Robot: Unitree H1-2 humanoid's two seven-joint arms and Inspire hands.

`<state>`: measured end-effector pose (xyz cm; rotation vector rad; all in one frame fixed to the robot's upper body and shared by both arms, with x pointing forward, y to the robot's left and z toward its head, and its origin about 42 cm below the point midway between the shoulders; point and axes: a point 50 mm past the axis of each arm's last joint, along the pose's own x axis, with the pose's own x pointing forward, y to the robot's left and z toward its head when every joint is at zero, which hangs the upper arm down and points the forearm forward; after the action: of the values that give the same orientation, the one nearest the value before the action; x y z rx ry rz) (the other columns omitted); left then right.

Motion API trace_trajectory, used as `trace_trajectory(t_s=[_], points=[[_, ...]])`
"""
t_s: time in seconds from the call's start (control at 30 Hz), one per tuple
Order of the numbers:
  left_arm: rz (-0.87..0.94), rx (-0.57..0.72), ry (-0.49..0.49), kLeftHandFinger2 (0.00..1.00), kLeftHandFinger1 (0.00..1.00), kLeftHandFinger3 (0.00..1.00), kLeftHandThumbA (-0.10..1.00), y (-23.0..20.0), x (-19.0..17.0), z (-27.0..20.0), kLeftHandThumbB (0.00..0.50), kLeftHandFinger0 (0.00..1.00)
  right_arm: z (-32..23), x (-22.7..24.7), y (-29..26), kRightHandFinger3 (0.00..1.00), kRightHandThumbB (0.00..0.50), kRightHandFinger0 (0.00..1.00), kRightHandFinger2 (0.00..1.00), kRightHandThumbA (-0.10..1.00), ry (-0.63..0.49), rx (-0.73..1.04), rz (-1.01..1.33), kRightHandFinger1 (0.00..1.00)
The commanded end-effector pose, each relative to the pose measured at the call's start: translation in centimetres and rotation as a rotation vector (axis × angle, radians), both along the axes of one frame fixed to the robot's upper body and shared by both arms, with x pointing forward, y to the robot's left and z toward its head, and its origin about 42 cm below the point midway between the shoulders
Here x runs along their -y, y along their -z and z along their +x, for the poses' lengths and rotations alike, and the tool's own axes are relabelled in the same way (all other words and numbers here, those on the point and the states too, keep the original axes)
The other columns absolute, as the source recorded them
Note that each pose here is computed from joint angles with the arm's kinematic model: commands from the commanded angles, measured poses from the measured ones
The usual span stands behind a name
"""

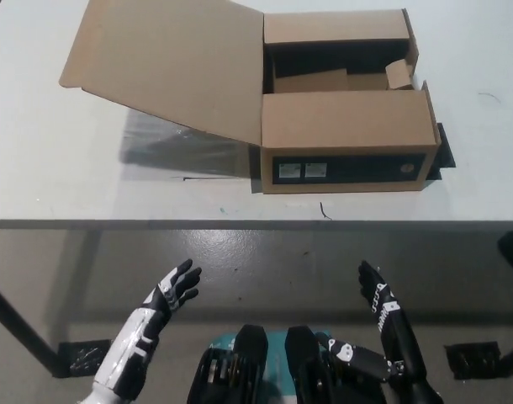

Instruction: A small storge box is placed at the center of the table and the robot uses its left hand to push the lid and close it

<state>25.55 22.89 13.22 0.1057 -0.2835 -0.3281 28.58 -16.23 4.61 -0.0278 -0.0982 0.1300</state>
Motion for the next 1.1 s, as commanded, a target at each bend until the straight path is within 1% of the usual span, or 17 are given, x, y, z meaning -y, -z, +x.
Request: trace_trajectory(t_s=[0.0,0.07,0.13,0.17,0.2,0.23,0.27,0.43,0.7,0.77,1.0,1.07], points=[[-0.64,-0.134,0.548,1.0,1.0,1.0,1.0,-7.7,-0.7,1.1,0.457,1.0,0.4,-0.6,-1.6,1.0,0.335,1.0,1.0,1.0,0.006,0.13,0.018,1.0],[-0.763,-0.149,0.542,1.0,1.0,1.0,1.0,-8.8,-1.0,1.9,0.475,1.0,0.2,-0.6,-1.4,1.0,0.344,1.0,1.0,1.0,0.009,0.125,0.02,1.0],[-0.808,-0.151,0.539,1.0,1.0,1.0,1.0,-9.4,-1.1,2.5,0.49,1.0,0.1,-0.5,-1.4,1.0,0.347,1.0,1.0,1.0,0.012,0.124,0.024,1.0],[-0.829,-0.145,0.537,1.0,1.0,1.0,1.0,-9.7,-1.2,2.9,0.483,1.0,0.1,-0.5,-1.4,1.0,0.341,1.0,1.0,1.0,0.012,0.124,0.025,1.0],[-0.863,-0.138,0.541,1.0,1.0,1.0,1.0,-10.1,-1.4,3.8,0.463,1.0,0.1,-0.6,-1.4,1.0,0.341,1.0,1.0,1.0,0.011,0.124,0.026,1.0],[-0.866,-0.136,0.538,1.0,1.0,1.0,1.0,-10.2,-1.5,4.1,0.462,1.0,0.1,-0.6,-1.4,1.0,0.342,1.0,1.0,1.0,0.011,0.124,0.025,1.0],[-0.897,-0.135,0.538,1.0,1.0,1.0,1.0,-10.3,-1.6,4.7,0.444,1.0,0.1,-0.6,-1.5,1.0,0.344,1.0,1.0,1.0,0.011,0.124,0.03,1.0],[-0.974,-0.15,0.533,1.0,1.0,1.0,1.0,-10.4,-1.6,7.2,0.433,1.0,0.2,-0.6,-1.5,1.0,0.338,1.0,1.0,1.0,0.008,0.125,0.03,1.0],[-1.01,-0.189,0.483,1.0,1.0,1.0,1.0,-9.5,-1.5,9.9,0.429,1.0,0.2,-0.9,-1.4,1.0,0.341,1.0,1.0,1.0,0.005,0.121,0.034,1.0],[-1.018,-0.193,0.481,1.0,1.0,1.0,1.0,-9.3,-1.6,10.6,0.425,1.0,0.4,-0.9,-1.5,1.0,0.33,1.0,1.0,1.0,0.008,0.122,0.033,1.0],[-1.035,-0.216,0.419,1.0,1.0,1.0,1.0,-8.4,-2.1,11.3,0.415,1.0,-0.1,-1.1,-1.2,1.0,0.347,1.0,1.0,1.0,0.005,0.111,0.036,1.0],[-1.045,-0.216,0.414,1.0,1.0,1.0,1.0,-8.4,-2.3,11.6,0.415,1.0,0.2,-1.2,-1.3,1.0,0.337,1.0,1.0,1.0,0.001,0.114,0.039,1.0]])
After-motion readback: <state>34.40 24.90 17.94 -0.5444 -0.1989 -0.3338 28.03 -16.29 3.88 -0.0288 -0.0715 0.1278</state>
